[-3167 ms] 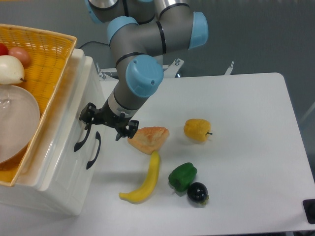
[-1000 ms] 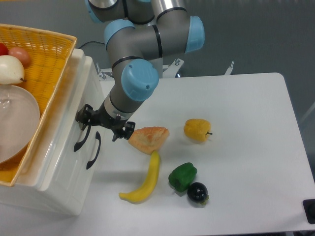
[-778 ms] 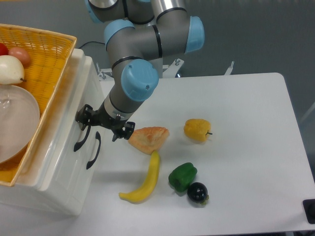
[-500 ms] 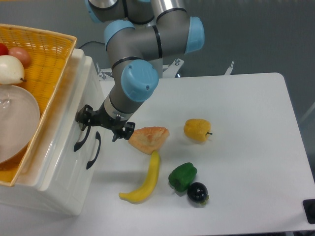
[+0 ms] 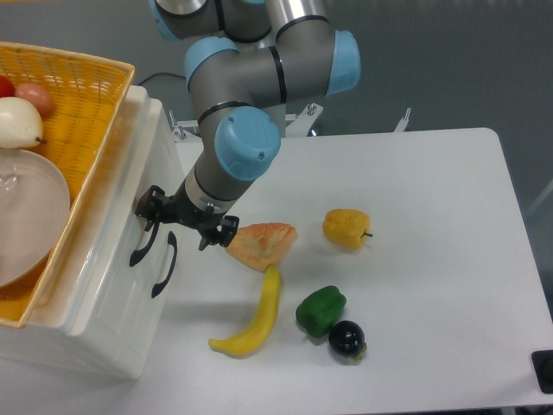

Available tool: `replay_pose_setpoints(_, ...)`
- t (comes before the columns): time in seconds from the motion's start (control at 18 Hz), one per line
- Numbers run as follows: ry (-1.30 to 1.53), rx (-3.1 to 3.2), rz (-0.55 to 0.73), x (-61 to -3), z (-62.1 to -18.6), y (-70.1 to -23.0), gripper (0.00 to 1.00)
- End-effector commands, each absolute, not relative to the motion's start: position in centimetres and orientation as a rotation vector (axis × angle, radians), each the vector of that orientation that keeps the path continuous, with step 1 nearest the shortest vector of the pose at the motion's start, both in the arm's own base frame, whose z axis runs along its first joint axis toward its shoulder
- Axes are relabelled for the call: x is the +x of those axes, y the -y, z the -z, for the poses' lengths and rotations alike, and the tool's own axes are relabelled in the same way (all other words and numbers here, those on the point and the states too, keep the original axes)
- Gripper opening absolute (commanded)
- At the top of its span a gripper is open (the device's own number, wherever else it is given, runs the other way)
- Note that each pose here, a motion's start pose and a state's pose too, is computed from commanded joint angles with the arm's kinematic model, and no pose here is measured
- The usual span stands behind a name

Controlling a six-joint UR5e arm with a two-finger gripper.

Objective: Slide the top white drawer open
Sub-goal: 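Pull the handle outward, sliding the upper drawer open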

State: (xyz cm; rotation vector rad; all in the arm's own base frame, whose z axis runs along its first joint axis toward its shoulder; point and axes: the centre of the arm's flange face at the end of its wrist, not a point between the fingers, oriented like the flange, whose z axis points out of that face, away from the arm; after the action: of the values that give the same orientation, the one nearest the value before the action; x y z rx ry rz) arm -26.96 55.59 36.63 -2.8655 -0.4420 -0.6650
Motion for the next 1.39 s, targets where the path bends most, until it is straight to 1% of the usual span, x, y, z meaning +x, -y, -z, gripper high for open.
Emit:
replay_pose_setpoints(0.22, 0.441, -2.867, 0.66, -27.1, -36.6, -55.6, 1.0)
replay_pose_setpoints(0.39, 0.442, -2.895, 0.631, -27.2, -36.4, -55.4, 1.0)
replay_pose_setpoints(0.78, 0.441, -2.896, 0.625, -27.2, -36.5, -55.4, 1.0)
replay_pose_setpoints(1.06, 0.462, -2.883, 0.609, -28.7, -36.9, -55.0, 1.0)
replay_pose_setpoints(1.39, 0.463, -2.881, 0.603, -28.9, -36.8, -55.1, 1.0)
